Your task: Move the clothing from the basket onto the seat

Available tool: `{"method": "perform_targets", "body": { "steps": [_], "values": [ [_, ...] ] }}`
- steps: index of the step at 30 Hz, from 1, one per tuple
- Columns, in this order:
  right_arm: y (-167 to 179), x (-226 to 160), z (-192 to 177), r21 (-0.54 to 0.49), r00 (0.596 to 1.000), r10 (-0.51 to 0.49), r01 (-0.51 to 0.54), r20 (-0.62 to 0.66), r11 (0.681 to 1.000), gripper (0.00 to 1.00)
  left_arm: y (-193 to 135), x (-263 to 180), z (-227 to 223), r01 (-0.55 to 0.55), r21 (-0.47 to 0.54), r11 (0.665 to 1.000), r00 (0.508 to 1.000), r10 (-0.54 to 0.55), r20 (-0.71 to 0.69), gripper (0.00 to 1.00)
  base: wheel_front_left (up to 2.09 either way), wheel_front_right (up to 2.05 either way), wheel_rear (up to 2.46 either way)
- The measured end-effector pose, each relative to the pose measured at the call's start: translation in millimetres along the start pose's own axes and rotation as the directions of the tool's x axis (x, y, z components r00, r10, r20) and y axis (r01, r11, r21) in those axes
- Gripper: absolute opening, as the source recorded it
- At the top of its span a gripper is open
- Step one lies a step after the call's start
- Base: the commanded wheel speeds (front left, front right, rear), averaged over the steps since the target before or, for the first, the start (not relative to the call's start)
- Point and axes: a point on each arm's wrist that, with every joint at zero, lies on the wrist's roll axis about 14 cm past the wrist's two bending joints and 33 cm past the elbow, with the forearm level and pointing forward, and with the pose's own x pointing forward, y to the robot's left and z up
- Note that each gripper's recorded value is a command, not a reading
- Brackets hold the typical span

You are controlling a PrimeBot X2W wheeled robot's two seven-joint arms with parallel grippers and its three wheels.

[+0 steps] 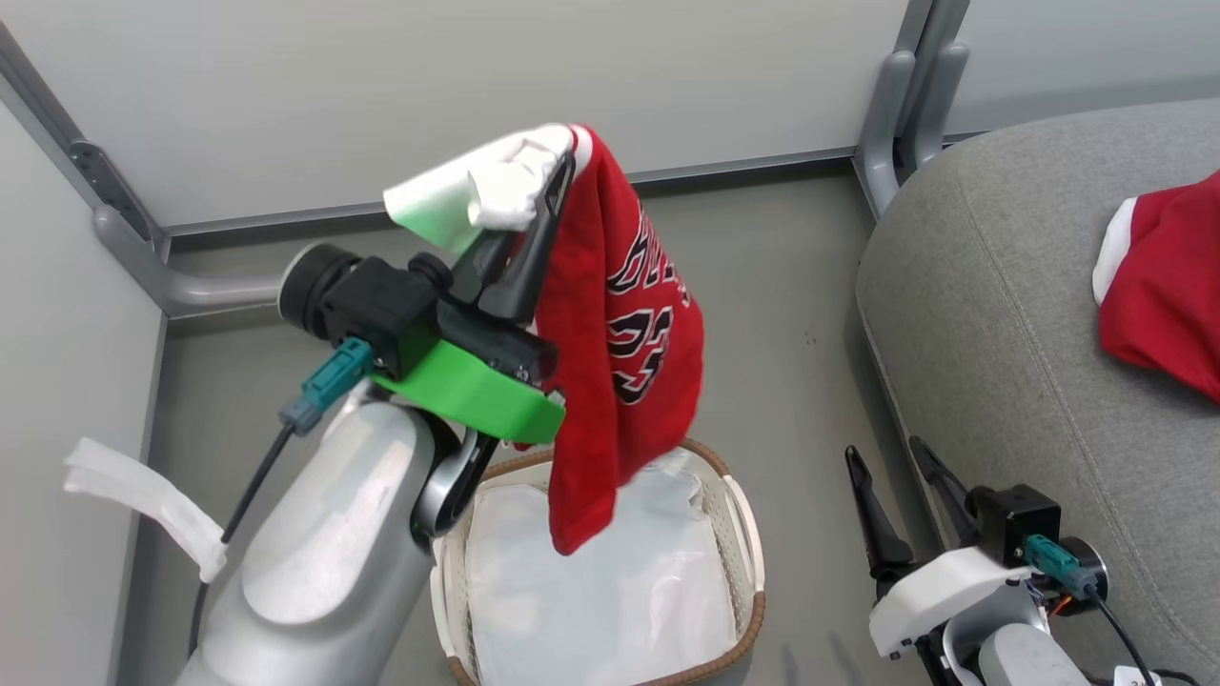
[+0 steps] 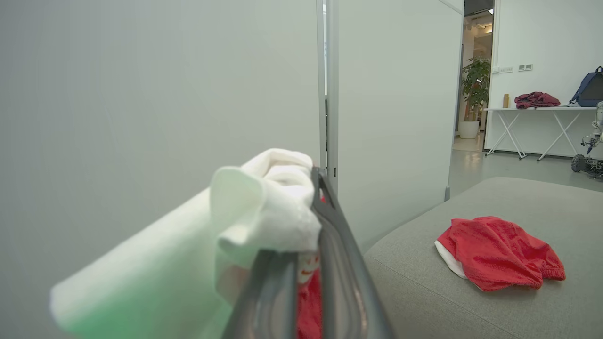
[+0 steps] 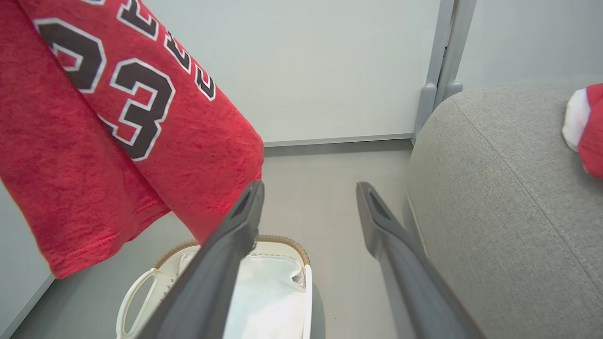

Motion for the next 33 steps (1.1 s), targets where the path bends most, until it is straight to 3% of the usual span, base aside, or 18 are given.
{"method": "perform_targets", "body": {
  "steps": [6, 12, 19, 25, 33],
  "values": [
    [1, -4, -3, 0.001, 1.0, 0.001, -0.001, -0.008, 1.0, 1.0, 1, 12, 33, 0.009, 0.03, 1.0, 0.996, -0.011, 0.093, 0.0, 0.0, 0.0, 0.0],
    [8, -3, 1, 0.001, 1.0, 0.023, -0.023, 0.005, 1.0, 1.0, -7, 14, 39, 0.025, 0.024, 0.999, 0.993, -0.028, 0.113, 0.0, 0.0, 0.0, 0.0],
    [56, 21, 45, -0.039, 0.976, 0.178, -0.175, 0.127, 0.984, 1.0, -13, 11, 30, 0.036, 0.006, 0.999, 0.995, -0.036, 0.094, 0.0, 0.0, 0.0, 0.0],
    [118, 40, 93, -0.157, 0.895, 0.381, -0.352, 0.234, 0.923, 1.0, -15, 10, 24, 0.038, -0.011, 0.999, 0.996, -0.037, 0.083, 0.0, 0.0, 0.0, 0.0],
    [166, 55, 144, -0.298, 0.782, 0.541, -0.461, 0.309, 0.836, 1.0, -18, 10, 19, 0.044, -0.024, 0.999, 0.996, -0.042, 0.073, 0.0, 0.0, 0.0, 0.0]
  ]
}}
